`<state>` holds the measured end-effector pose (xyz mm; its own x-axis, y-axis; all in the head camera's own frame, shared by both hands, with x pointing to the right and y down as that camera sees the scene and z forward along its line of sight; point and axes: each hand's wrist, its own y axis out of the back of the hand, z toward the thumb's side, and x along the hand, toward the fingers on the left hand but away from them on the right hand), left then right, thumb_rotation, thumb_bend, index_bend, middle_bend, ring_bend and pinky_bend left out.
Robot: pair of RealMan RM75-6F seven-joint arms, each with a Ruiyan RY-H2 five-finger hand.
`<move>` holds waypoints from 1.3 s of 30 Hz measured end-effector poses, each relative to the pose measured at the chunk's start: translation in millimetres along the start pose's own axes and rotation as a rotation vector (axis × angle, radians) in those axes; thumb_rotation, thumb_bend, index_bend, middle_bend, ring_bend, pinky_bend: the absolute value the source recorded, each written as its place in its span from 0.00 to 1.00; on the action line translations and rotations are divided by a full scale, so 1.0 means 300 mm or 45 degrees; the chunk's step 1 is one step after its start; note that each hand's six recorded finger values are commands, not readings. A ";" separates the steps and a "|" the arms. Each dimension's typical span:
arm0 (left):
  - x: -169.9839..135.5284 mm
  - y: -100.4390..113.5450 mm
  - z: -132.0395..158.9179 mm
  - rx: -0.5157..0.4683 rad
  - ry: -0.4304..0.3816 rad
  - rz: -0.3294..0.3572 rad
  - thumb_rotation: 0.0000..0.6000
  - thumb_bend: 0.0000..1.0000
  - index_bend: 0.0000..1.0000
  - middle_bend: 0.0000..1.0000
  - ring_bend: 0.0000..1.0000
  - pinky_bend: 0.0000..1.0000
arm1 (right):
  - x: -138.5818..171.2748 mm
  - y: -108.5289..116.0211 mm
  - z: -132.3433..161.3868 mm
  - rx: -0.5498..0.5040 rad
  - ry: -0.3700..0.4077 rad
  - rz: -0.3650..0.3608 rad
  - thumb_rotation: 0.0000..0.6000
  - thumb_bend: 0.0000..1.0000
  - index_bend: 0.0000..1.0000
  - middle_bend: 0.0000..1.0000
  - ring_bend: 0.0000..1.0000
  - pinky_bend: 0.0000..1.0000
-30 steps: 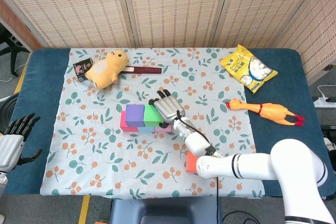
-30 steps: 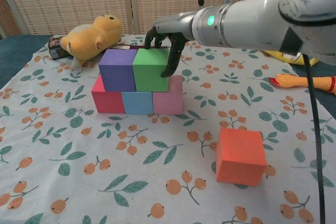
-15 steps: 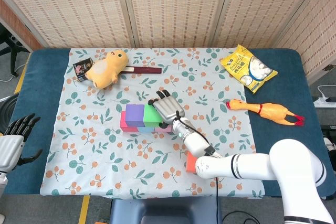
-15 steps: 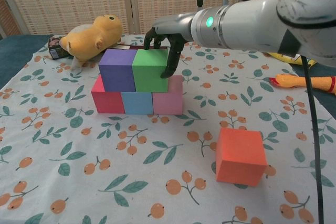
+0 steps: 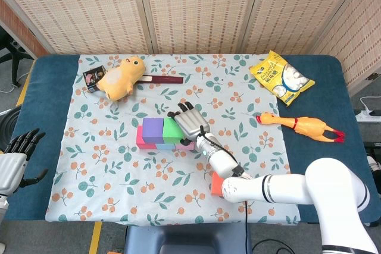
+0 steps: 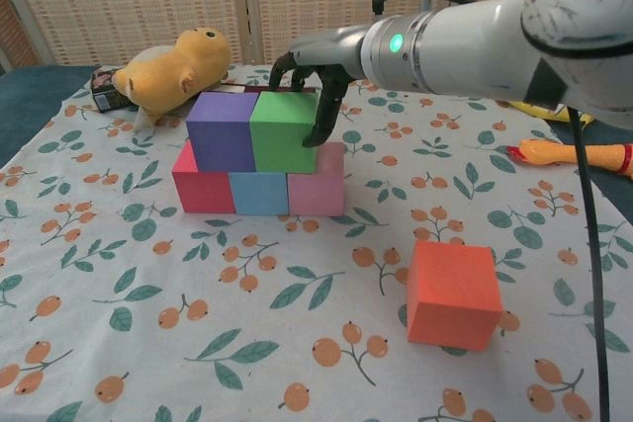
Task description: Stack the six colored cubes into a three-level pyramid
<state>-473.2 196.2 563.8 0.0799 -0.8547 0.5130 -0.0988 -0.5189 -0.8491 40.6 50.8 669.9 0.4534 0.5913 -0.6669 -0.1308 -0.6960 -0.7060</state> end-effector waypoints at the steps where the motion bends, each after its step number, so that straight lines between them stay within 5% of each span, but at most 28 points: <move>1: 0.000 0.000 0.000 0.000 0.000 -0.001 1.00 0.28 0.06 0.00 0.00 0.08 | 0.000 0.000 0.000 -0.002 0.001 0.000 1.00 0.18 0.06 0.25 0.00 0.00; 25: 0.012 -0.007 0.005 0.000 -0.006 -0.015 1.00 0.28 0.05 0.00 0.00 0.08 | 0.038 0.025 -0.007 -0.030 0.022 -0.014 1.00 0.10 0.00 0.10 0.00 0.00; 34: 0.045 -0.019 0.029 -0.012 -0.042 -0.039 1.00 0.28 0.14 0.01 0.00 0.08 | 0.141 0.096 -0.056 -0.116 0.031 -0.058 1.00 0.10 0.00 0.08 0.00 0.00; 39: 0.083 -0.042 0.057 -0.028 -0.086 -0.087 1.00 0.33 0.19 0.03 0.00 0.08 | 0.231 0.124 -0.141 -0.208 -0.002 -0.060 1.00 0.33 0.00 0.10 0.00 0.00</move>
<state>-453.0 181.7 585.1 0.1538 -0.8145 0.5594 -0.1128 -0.5769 -0.8090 104.4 48.7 607.6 0.4546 0.6254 -0.6342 0.0360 -0.7243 -0.6885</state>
